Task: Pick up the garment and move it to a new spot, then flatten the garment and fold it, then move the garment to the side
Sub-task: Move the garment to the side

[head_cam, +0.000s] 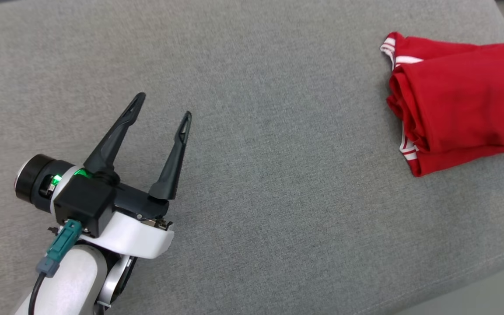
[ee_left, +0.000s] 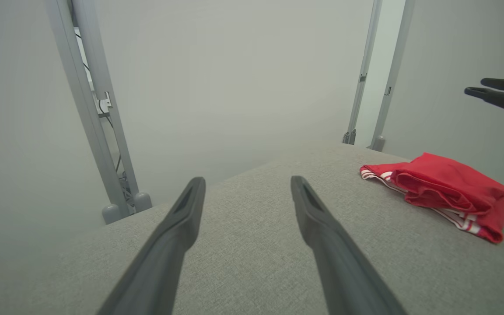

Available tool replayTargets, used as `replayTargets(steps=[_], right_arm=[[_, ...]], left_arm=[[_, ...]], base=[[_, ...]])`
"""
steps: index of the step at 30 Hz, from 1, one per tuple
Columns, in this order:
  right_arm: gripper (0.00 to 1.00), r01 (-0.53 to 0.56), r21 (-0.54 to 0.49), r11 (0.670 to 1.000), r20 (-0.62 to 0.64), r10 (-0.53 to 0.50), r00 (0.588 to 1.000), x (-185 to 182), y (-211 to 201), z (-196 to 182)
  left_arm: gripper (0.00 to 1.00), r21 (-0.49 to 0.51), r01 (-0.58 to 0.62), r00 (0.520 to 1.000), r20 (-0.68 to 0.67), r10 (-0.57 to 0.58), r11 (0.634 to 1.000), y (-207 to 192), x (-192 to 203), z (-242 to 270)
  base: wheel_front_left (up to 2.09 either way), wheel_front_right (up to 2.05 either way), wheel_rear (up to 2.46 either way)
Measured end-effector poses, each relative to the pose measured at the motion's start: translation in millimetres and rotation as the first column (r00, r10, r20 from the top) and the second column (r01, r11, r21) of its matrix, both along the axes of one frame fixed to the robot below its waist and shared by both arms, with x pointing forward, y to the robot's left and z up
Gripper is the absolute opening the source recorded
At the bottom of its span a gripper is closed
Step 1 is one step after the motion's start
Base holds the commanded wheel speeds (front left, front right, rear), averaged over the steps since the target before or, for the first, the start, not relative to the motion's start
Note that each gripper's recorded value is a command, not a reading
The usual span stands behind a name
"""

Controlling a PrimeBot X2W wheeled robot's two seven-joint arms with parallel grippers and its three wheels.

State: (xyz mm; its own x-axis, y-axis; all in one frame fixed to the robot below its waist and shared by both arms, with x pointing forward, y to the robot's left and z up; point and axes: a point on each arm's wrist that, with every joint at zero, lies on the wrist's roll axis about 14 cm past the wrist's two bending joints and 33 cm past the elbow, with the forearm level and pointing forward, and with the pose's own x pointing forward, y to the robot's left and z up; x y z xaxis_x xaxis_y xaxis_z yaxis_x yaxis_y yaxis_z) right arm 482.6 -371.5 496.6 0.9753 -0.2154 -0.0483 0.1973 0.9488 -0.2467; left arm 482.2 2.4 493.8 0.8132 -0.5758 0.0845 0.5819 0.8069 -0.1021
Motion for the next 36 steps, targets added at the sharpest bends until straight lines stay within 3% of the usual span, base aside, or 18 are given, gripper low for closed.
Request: replayTargets(steps=[6, 11, 20, 26, 36], right_arm=[[1.0, -0.055, 0.135, 0.989, 0.168, 0.032, 0.985, -17, 44, 26], [1.0, -0.17, 0.22, 0.961, 0.249, 0.114, 0.962, -27, 106, 31], [1.0, -0.366, 0.239, 0.899, 0.304, 0.289, 0.908, -50, 194, 43], [1.0, -0.389, 0.235, 0.891, 0.304, 0.313, 0.9, -70, 207, 50], [1.0, -0.357, 0.259, 0.898, 0.244, 0.296, 0.923, -109, 205, 43]], left_arm=[[1.0, -0.021, -0.102, 0.994, 0.038, 0.103, 0.995, 25, -7, 20], [1.0, -0.032, -0.211, 0.975, 0.068, 0.213, 0.977, 58, -16, 36], [1.0, -0.03, -0.387, 0.917, 0.093, 0.388, 0.922, 117, -42, 52], [1.0, -0.029, -0.432, 0.896, 0.102, 0.432, 0.902, 134, -65, 58], [1.0, -0.02, -0.48, 0.874, 0.074, 0.481, 0.877, 149, -103, 54]], base=[[0.0, 0.0, 0.0], [0.0, 0.0, 0.0], [0.0, 0.0, 0.0], [0.0, 0.0, 0.0], [0.0, 0.0, 0.0]])
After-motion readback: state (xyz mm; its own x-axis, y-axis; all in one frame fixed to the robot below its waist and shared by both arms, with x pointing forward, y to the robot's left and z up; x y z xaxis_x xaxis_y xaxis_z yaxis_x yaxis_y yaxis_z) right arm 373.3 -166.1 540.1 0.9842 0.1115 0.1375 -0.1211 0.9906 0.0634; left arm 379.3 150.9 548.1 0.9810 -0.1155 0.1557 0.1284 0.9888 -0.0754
